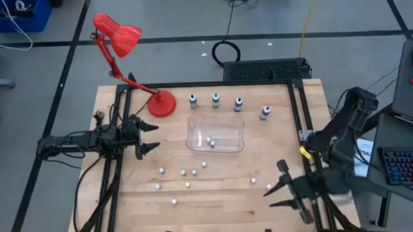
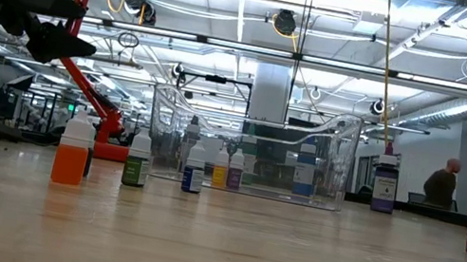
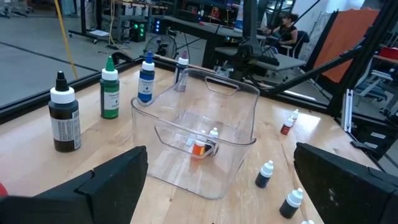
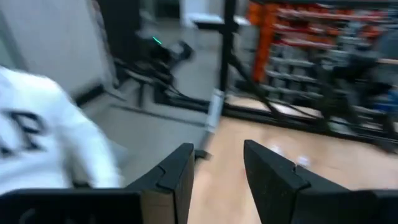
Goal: Pick & Place food coloring
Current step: Put the small orange food coloring bottle in the transparent bin
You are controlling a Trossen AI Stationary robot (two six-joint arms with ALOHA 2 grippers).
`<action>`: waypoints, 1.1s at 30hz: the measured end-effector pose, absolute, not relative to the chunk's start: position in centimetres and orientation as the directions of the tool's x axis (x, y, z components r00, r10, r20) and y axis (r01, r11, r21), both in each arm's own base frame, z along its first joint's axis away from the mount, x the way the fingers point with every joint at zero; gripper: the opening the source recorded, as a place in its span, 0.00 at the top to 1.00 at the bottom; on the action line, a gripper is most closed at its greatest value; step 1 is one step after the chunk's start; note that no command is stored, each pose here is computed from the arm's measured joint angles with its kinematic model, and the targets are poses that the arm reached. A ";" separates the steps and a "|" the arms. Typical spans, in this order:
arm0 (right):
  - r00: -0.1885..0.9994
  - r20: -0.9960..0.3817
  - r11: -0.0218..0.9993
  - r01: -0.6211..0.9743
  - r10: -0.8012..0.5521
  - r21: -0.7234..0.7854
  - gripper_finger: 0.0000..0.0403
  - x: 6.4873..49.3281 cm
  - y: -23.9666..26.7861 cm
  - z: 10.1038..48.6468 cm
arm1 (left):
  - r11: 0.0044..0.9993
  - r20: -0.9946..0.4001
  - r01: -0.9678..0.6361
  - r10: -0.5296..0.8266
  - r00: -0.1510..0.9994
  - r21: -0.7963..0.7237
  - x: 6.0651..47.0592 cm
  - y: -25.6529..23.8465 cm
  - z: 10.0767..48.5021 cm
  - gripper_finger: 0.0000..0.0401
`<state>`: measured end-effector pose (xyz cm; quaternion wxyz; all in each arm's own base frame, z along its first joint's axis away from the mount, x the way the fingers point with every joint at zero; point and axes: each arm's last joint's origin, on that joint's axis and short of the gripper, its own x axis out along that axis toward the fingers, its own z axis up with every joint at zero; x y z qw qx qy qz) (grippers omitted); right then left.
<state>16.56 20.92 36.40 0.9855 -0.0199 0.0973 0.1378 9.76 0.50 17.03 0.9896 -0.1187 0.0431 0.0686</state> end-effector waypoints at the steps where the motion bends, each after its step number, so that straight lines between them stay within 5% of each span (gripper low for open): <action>1: 0.946 -0.226 0.968 -0.248 0.232 -0.045 0.68 16.9 21.6 37.0 | 0.962 -0.102 -0.145 0.125 0.987 -0.229 9.8 0.5 17.0 0.00; 10: 0.863 -0.505 0.986 -0.059 -0.030 -0.159 0.68 20.3 23.9 39.5 | 0.962 -0.102 -0.145 0.125 0.987 -0.229 9.8 0.5 17.0 0.00; 15: 0.578 -0.814 0.988 0.150 -0.052 0.044 0.68 21.7 21.4 36.6 | 0.963 -0.102 -0.145 0.125 0.987 -0.229 9.8 0.5 17.0 0.00; 19: 0.275 -0.960 0.937 0.347 -0.052 0.049 0.68 22.5 20.0 32.6 | 0.962 -0.102 -0.146 0.125 0.987 -0.229 9.8 0.5 17.0 0.00; 26: -0.077 -0.997 0.812 0.583 0.018 -0.031 0.68 21.6 18.8 25.7 | 0.962 -0.102 -0.145 0.125 0.987 -0.229 9.8 0.5 17.0 0.00; 33: -0.343 -0.939 0.781 0.590 0.012 -0.205 0.68 19.2 16.9 21.1 | 0.963 -0.102 -0.145 0.125 0.987 -0.229 9.8 0.5 17.0 0.00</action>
